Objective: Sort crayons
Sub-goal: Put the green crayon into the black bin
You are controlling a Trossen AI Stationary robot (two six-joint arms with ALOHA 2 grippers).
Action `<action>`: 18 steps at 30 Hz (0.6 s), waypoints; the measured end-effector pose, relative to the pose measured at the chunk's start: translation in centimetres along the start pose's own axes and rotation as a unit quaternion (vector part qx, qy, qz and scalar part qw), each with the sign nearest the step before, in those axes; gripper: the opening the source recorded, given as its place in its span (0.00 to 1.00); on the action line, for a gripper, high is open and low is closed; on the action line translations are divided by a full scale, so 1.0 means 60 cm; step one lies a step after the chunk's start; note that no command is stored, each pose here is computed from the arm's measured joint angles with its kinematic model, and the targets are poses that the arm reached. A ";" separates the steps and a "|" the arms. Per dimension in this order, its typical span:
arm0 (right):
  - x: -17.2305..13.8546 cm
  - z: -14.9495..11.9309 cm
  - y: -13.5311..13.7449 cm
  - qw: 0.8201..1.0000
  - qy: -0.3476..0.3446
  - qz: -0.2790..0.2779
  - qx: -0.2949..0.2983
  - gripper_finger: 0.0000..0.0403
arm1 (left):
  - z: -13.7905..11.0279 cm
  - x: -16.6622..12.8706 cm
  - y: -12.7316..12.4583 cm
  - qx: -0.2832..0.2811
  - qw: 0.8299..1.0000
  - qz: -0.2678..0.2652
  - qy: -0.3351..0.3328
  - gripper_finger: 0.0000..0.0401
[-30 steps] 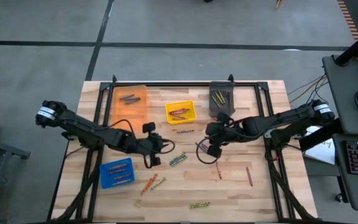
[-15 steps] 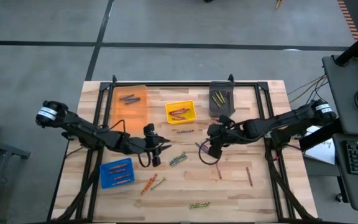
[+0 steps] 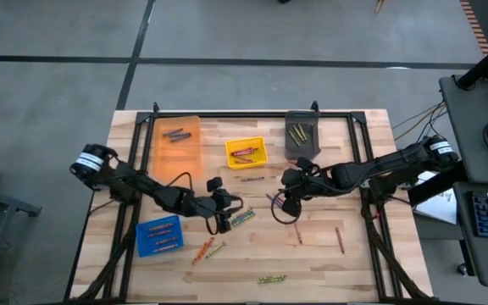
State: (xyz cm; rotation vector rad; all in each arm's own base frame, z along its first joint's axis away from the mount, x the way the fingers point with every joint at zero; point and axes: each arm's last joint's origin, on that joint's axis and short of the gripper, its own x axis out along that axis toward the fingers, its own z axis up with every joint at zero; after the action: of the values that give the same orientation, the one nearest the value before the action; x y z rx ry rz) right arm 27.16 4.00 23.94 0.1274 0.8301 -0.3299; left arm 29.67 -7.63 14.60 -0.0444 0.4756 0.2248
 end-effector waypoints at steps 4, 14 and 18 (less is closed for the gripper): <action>0.000 -0.001 0.002 1.000 0.006 0.015 0.002 0.34 | -0.005 0.010 -0.007 -0.014 1.000 -0.017 0.013 0.34; 0.001 -0.004 0.011 0.999 -0.002 0.033 0.000 0.34 | -0.029 0.019 -0.015 -0.032 0.999 -0.017 0.036 0.45; 0.001 -0.004 0.011 0.999 -0.005 0.034 0.001 0.34 | -0.040 0.025 -0.017 -0.032 0.998 -0.014 0.046 0.46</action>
State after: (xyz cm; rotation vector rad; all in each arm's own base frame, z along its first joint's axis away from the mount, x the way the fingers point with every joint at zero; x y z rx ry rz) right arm 27.24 4.65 23.69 0.1560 0.8142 -0.2665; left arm 30.13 -8.51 11.79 -0.1245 0.5597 0.2116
